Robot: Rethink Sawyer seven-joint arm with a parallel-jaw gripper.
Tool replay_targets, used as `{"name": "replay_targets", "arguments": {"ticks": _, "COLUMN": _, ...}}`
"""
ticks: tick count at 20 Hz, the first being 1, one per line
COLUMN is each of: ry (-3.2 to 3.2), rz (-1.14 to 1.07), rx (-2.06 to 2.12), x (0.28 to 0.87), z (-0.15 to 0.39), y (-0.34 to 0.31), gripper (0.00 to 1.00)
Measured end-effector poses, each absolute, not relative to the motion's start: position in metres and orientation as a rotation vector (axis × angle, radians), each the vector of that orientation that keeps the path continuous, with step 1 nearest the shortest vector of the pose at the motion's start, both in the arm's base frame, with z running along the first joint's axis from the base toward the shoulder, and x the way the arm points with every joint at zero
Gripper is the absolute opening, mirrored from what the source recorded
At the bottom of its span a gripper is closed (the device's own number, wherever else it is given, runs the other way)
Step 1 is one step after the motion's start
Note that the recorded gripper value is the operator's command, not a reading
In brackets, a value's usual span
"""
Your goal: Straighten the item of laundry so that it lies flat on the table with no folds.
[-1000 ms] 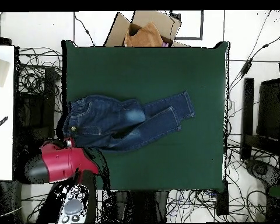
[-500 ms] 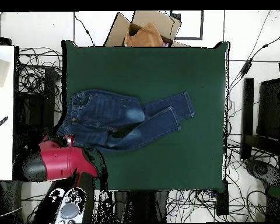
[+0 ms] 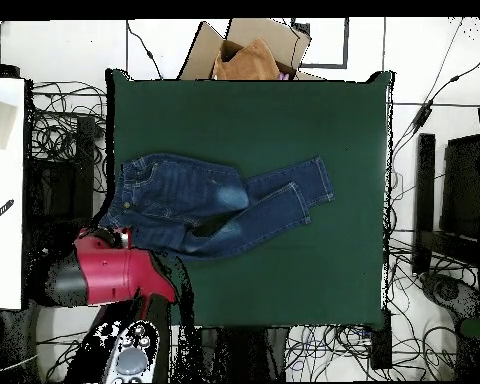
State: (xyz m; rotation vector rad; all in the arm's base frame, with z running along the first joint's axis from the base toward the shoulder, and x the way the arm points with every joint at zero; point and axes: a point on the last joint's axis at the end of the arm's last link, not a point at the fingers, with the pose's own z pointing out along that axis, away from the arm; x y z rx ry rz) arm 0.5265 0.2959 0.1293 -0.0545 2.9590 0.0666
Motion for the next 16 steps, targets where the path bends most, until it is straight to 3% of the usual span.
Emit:
{"name": "replay_targets", "arguments": {"ticks": 5, "ry": 2.944, "rz": 0.062, "rx": 0.107, "x": 0.559, "z": 0.141, "y": 0.238, "gripper": 1.0}}
{"name": "replay_targets", "arguments": {"ticks": 11, "ry": 2.903, "rz": 0.046, "rx": 0.339, "x": 0.598, "z": 0.15, "y": 0.119, "gripper": 1.0}}
{"name": "replay_targets", "arguments": {"ticks": 16, "ry": 2.892, "rz": 0.002, "rx": 0.382, "x": 0.598, "z": 0.139, "y": 0.058, "gripper": 1.0}}
